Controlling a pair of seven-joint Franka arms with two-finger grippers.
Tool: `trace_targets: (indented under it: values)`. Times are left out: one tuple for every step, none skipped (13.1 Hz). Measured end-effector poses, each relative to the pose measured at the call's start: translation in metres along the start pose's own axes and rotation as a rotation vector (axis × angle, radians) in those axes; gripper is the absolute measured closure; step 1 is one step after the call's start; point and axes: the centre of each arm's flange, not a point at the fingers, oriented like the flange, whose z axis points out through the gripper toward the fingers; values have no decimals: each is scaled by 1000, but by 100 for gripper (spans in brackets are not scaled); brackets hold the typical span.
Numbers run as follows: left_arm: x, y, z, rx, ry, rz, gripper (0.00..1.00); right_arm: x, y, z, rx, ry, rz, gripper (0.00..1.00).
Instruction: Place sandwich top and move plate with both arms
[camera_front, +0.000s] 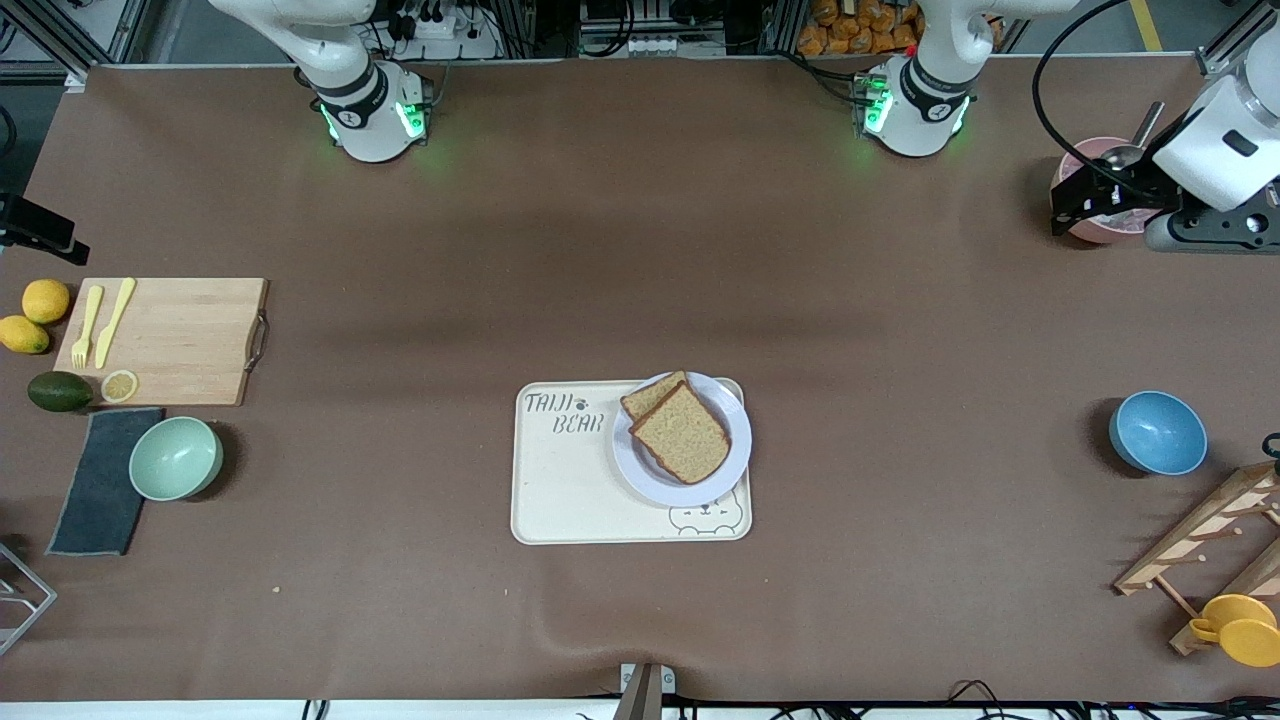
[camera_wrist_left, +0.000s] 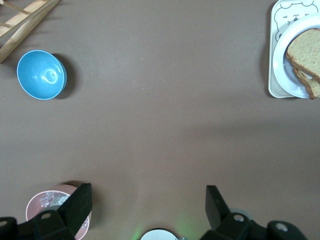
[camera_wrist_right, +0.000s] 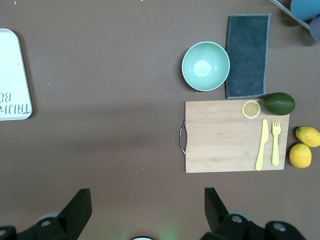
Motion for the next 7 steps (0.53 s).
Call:
trace_targets:
  values:
    - [0,1,0,0,3,1,0,0,0,0,0,3,0,0]
    - [1,1,-1,0,8,2,0,1,0,-1,-1,7,0,0]
    - [3,2,-2,0,12,2,0,1,0,-1,-1,11,0,0]
    - [4,2,-2,0,13,2,0,2,1,-1,-1,15,1,0]
    - [7,3,-1,1,12,-4,0,2,1,-2,3,20,1,0]
    - [9,5,0,2,8,-20,0,3,1,-2,16,27,3,0]
    - [11,5,2,3,6,-34,0,3,4,-3,31,35,9,0]
